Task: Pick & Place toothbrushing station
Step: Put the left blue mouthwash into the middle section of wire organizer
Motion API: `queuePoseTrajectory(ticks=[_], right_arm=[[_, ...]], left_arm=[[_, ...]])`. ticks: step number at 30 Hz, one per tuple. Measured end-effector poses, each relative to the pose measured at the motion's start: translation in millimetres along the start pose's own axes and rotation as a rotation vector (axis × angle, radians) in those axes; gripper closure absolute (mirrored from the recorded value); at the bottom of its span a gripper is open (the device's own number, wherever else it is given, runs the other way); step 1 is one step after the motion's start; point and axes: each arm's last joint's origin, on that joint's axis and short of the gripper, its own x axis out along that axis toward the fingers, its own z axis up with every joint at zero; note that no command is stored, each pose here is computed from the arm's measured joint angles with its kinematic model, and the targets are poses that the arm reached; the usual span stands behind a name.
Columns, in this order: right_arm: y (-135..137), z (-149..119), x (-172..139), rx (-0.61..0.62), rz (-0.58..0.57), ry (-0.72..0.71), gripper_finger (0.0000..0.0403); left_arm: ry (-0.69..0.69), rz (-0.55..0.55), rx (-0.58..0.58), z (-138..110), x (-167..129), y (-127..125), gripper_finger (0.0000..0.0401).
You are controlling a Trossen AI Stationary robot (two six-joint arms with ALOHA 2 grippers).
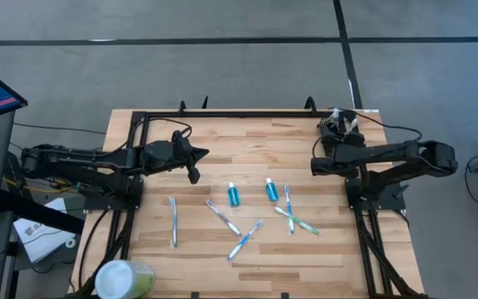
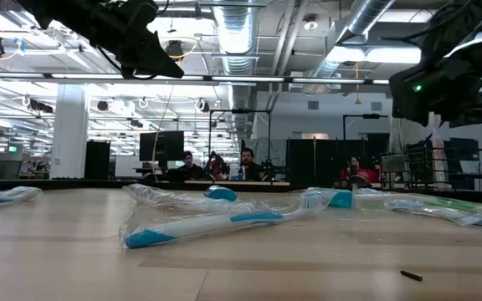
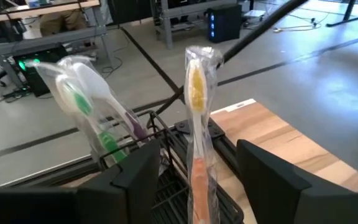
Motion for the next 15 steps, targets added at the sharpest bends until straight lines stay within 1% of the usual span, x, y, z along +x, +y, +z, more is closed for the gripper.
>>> queuePoseTrajectory(ticks=[8,15], right_arm=[[-7.9,10.7,-6.2,0.044,0.05,0.013,0.0199],[-8.6,18.3,-17.5,0.084,0.181,-0.036,0.0198]], left_arm=[[-0.002,0.0,-0.001,0.2,0.0,0.0,0.0399],[-0.017,0.004,-0.007,2.4,-1.7,0.6,0.0399]])
